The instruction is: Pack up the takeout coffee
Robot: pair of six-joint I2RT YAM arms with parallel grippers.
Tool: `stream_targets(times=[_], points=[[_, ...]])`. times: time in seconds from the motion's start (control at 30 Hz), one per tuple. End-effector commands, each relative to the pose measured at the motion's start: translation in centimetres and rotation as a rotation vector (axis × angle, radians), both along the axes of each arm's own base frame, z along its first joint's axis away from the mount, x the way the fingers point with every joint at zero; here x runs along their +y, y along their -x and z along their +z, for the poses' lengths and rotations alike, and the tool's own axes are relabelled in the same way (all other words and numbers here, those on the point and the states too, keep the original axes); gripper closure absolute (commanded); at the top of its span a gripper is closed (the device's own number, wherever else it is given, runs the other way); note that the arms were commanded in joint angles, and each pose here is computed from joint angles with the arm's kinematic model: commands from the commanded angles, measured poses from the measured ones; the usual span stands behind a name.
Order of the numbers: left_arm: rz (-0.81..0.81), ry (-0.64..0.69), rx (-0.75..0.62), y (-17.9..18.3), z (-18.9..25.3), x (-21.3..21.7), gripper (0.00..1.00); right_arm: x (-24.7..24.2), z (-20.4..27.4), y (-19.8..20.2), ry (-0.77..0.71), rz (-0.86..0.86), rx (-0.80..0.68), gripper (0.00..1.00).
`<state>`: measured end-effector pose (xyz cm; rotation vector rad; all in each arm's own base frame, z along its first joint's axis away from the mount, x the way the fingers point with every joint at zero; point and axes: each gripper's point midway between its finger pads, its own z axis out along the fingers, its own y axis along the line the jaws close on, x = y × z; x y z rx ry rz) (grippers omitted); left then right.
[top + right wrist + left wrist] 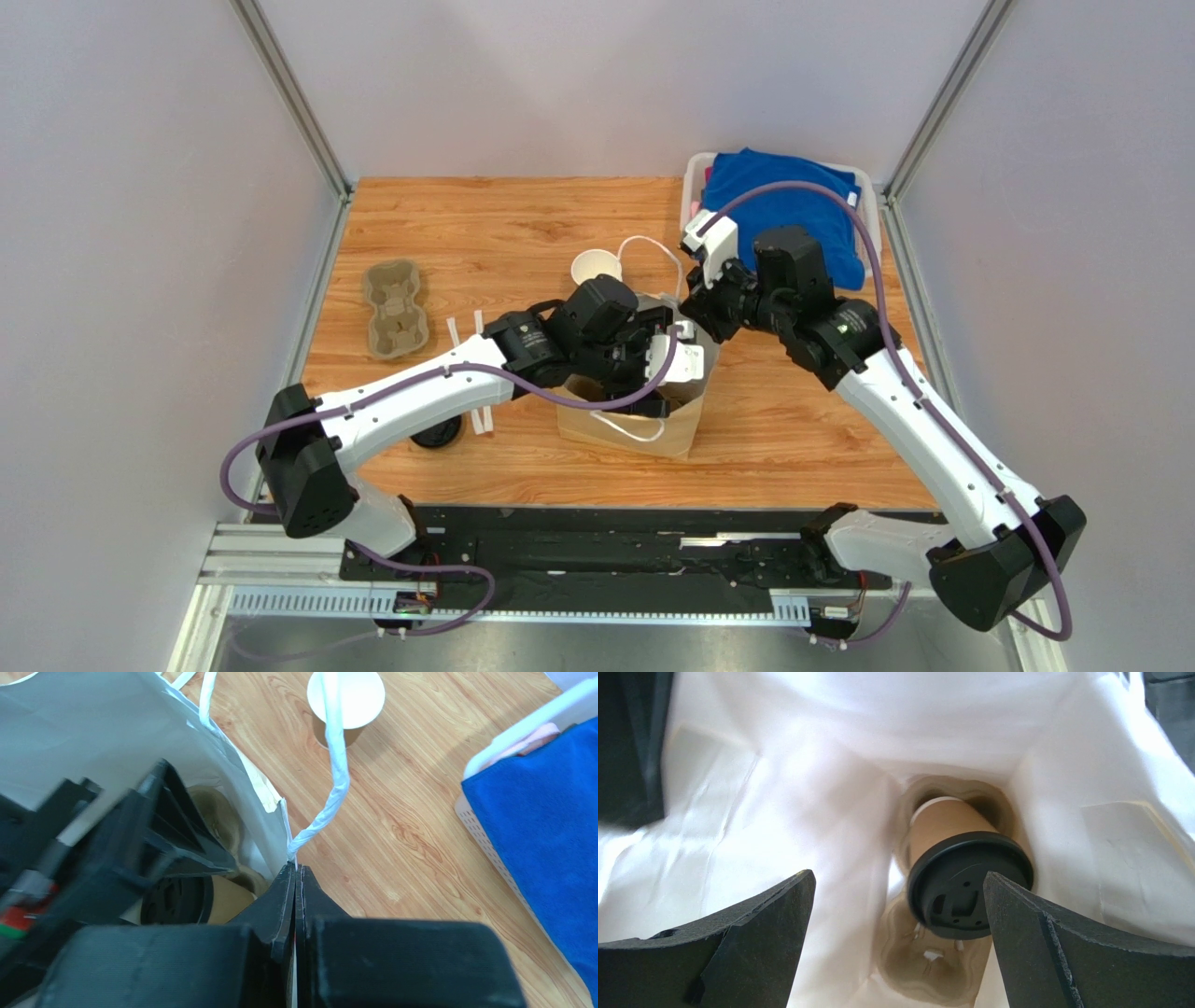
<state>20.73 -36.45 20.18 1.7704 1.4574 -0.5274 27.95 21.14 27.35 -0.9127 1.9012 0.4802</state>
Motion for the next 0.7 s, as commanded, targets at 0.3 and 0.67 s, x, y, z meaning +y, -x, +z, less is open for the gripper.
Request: stream_targets(times=[0.3,0.67], points=[[0.136,0.102,-0.013,-3.8,5.3,0.4,0.01,-0.2,2.6,-3.5,-0.012,-0.007,-0.098,1.00],[0.253,0.189,0.118,-4.5,8.8,1.2,0.01,-1.1,3.3,-6.8,-0.006,-0.052,-0.141,1.00]])
